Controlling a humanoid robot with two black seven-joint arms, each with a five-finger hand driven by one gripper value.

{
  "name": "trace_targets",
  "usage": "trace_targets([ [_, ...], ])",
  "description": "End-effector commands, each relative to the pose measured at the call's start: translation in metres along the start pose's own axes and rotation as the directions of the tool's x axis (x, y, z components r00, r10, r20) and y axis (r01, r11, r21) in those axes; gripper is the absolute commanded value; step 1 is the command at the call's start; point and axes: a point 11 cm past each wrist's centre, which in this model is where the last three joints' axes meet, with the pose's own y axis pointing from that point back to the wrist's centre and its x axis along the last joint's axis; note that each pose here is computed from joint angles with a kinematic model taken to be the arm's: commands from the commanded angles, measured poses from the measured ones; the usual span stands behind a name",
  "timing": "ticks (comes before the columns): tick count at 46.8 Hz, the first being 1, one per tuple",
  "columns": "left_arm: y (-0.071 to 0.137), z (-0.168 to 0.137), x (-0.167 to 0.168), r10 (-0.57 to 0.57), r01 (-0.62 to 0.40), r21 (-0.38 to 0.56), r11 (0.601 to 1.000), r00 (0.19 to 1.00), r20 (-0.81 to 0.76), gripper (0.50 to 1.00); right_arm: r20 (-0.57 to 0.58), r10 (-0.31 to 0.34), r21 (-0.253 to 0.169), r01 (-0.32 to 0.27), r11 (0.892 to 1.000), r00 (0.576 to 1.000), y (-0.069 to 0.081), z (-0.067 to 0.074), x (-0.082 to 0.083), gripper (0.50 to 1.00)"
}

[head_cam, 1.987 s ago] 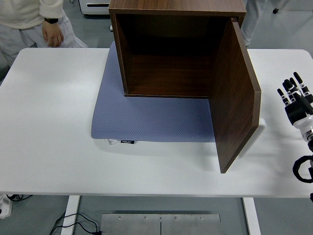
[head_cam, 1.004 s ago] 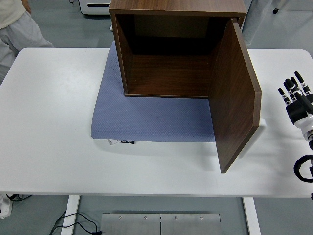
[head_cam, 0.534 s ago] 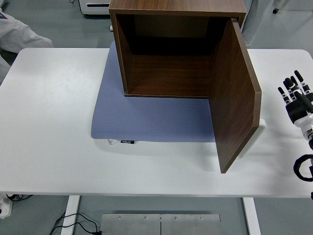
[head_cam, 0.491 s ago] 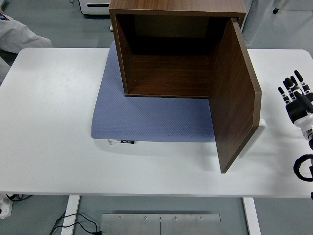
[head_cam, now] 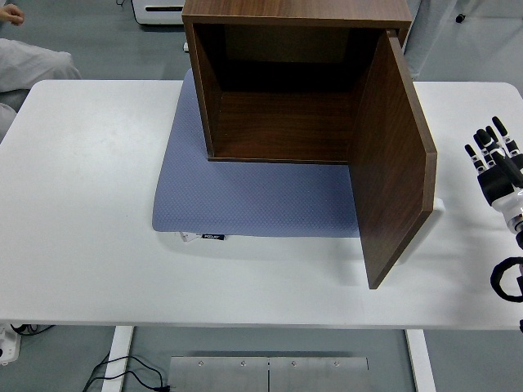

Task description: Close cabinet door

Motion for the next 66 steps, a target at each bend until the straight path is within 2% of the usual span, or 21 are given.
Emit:
trace_targets([
  [1,0.0,0.0,0.0,0.0,0.0,0.0,1.0,1.0,0.001,1.0,-0.002,0.0,0.001,0.0,1.0,1.0,0.0,-0.001,0.0,1.0],
  [11,0.0,0.0,0.0,0.0,0.0,0.0,1.0,1.0,0.001,1.0,-0.022,-0.004,0.003,0.004,1.0,1.0,0.005,-0.009,0.007,1.0],
  [21,0.0,0.0,0.0,0.0,0.0,0.0,1.0,1.0,0.001,1.0,-0.085,-0.023,0.002,0.023,1.0,0.996,0.025,-0.028,0.025,1.0],
  [31,0.0,0.0,0.0,0.0,0.0,0.0,1.0,1.0,0.001,1.0,-0.144,-0.067,0.02,0.071,0.997,0.987,0.049,-0.049,0.021,1.0],
  [42,0.0,0.0,0.0,0.0,0.0,0.0,1.0,1.0,0.001,1.0,-0.187,-0.117,0.014,0.121,0.993,0.975,0.071,-0.059,0.011,1.0],
  [56,0.0,0.0,0.0,0.0,0.0,0.0,1.0,1.0,0.001,1.0,-0.207,-0.17,-0.016,0.17,0.985,0.964,0.093,-0.056,-0.003,1.0],
  [66,0.0,0.0,0.0,0.0,0.0,0.0,1.0,1.0,0.001,1.0,-0.204,-0.204,-0.073,0.193,0.979,0.957,0.109,-0.036,-0.01,1.0],
])
